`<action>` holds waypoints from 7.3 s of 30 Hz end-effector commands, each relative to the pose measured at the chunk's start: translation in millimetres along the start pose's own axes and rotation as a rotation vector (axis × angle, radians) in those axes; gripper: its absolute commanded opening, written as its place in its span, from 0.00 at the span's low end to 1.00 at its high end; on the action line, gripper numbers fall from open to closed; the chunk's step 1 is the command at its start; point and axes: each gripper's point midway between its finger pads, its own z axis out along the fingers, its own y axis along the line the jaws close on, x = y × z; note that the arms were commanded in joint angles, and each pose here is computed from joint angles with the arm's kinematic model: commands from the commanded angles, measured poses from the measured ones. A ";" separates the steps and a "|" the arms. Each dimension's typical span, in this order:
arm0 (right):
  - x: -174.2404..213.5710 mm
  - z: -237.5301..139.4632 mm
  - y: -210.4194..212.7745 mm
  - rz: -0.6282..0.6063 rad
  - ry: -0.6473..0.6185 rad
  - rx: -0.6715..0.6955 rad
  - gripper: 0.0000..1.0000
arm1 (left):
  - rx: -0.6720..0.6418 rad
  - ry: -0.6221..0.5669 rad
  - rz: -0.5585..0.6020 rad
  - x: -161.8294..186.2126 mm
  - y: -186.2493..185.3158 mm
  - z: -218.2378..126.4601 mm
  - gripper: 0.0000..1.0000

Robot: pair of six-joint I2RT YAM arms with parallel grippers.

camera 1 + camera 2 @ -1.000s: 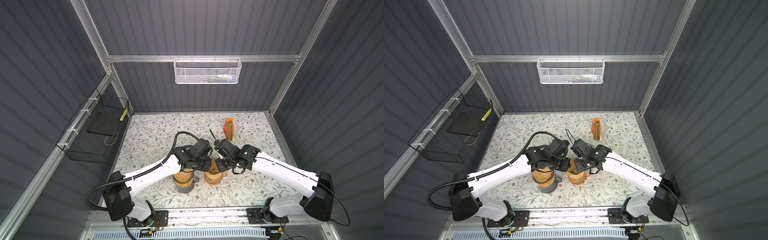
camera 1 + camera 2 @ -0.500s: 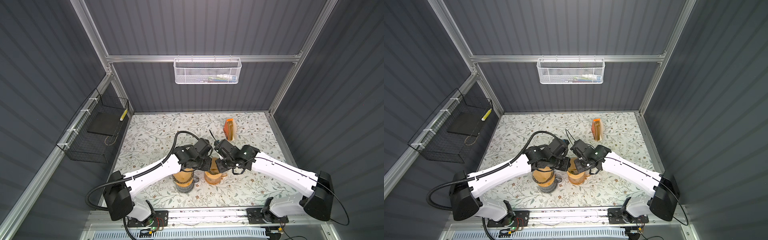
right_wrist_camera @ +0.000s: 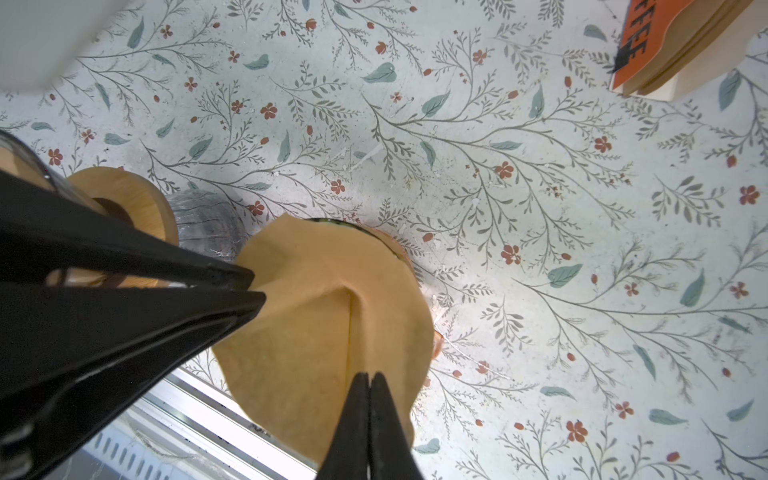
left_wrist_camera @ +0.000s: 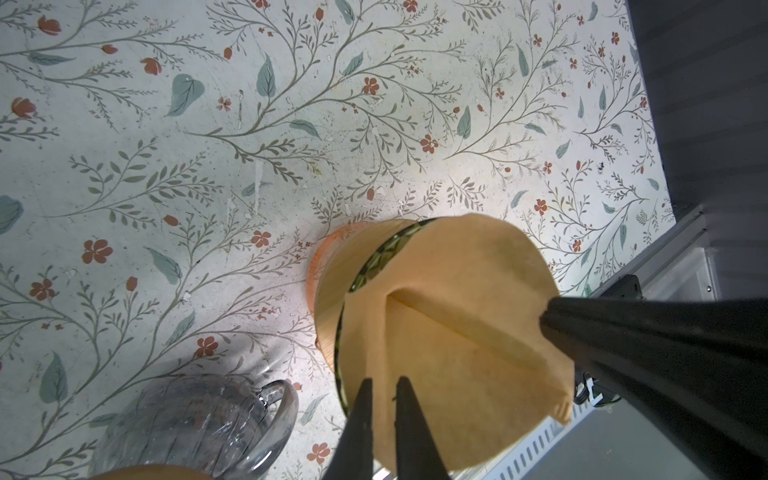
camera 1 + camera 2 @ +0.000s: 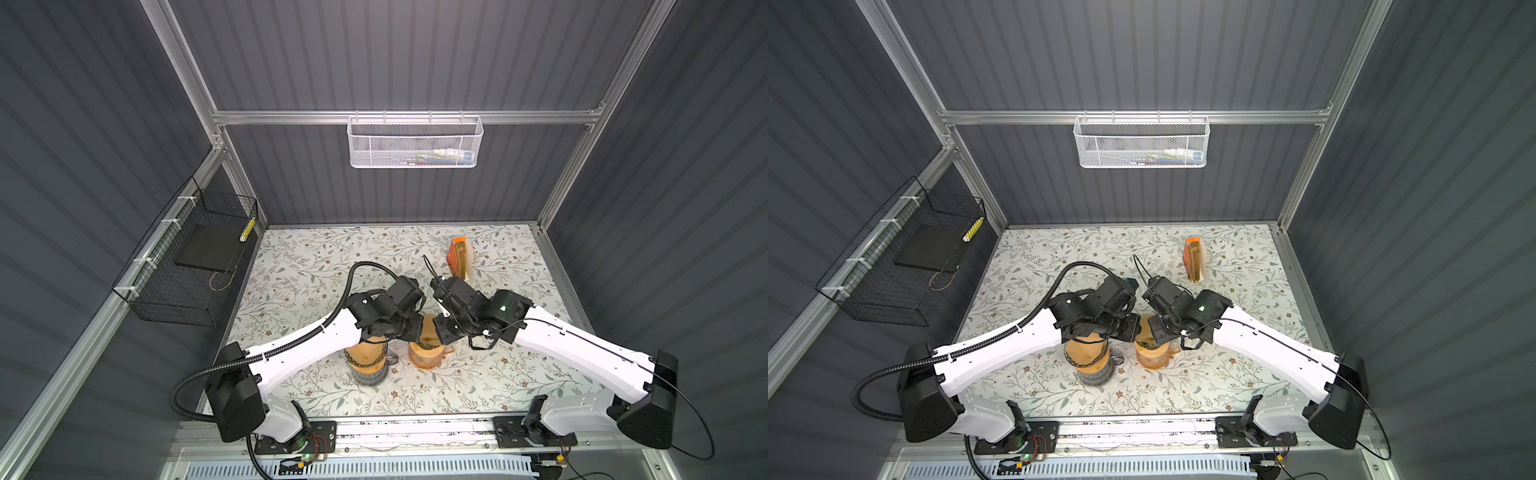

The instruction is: Place the coffee filter in the dripper

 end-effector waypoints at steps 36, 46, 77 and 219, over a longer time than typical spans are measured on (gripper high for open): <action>37.7 13.5 12.0 0.011 0.098 -0.030 0.12 | 0.023 -0.003 0.011 0.9 -4.7 -3.6 0.14; 42.9 26.4 9.1 -0.002 0.131 0.005 0.12 | 0.009 0.011 0.010 3.4 -1.8 1.5 0.14; 10.9 -11.2 2.6 0.018 -0.005 0.030 0.15 | -0.008 -0.016 0.026 -6.5 -3.0 -3.6 0.14; 13.7 -18.3 11.9 0.034 -0.039 0.001 0.13 | 0.005 -0.108 0.030 -22.1 -6.7 -19.8 0.14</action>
